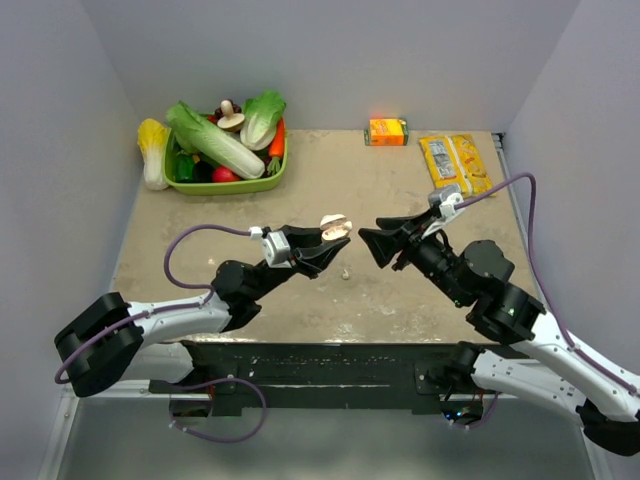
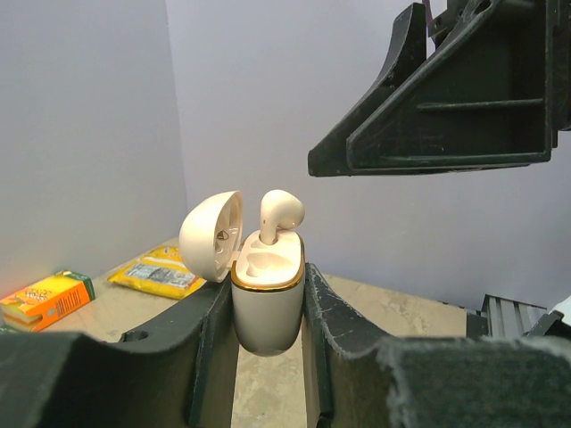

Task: Insert the wireless bluetooth earbuds into the charging case
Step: Place the earbud in the charging case.

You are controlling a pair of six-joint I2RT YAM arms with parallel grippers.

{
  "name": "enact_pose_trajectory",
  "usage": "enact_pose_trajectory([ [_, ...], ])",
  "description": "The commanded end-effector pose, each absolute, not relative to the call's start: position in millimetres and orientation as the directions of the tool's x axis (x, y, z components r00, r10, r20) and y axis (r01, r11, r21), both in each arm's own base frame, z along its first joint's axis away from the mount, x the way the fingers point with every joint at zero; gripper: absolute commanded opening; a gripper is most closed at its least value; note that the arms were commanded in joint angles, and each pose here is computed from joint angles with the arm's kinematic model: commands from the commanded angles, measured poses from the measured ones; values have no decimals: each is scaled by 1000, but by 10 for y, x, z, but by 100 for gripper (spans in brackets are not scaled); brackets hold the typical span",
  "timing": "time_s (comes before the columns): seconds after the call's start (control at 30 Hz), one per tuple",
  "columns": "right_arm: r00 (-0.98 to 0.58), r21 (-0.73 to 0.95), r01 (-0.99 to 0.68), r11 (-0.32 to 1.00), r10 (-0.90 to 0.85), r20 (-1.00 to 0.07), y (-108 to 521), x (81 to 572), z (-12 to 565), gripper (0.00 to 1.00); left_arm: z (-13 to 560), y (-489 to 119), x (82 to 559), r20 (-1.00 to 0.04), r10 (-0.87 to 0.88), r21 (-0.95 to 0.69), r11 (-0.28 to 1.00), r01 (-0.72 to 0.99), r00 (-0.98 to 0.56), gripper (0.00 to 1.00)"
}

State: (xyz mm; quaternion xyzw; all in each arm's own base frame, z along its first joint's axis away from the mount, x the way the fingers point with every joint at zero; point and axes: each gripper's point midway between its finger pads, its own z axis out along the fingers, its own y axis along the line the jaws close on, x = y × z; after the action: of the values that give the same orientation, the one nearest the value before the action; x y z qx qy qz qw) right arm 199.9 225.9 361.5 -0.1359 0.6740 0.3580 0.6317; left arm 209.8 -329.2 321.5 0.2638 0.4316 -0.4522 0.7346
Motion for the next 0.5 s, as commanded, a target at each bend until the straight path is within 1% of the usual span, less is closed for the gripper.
enact_pose_trajectory([
  [0.0,-138,312,-619,720,292,-947,2226,2038,3775,53,3964,-2920,1835,-660,-640,69,469,881,393,0],
  [0.23,-155,308,-594,744,269,-950,2250,2108,3707,52,3962,-2899,1827,-660,-640,68,472,879,394,0],
  [0.47,-158,306,-618,724,267,-951,2325,2098,3709,52,3956,-2903,1829,-660,-640,67,471,880,393,0],
])
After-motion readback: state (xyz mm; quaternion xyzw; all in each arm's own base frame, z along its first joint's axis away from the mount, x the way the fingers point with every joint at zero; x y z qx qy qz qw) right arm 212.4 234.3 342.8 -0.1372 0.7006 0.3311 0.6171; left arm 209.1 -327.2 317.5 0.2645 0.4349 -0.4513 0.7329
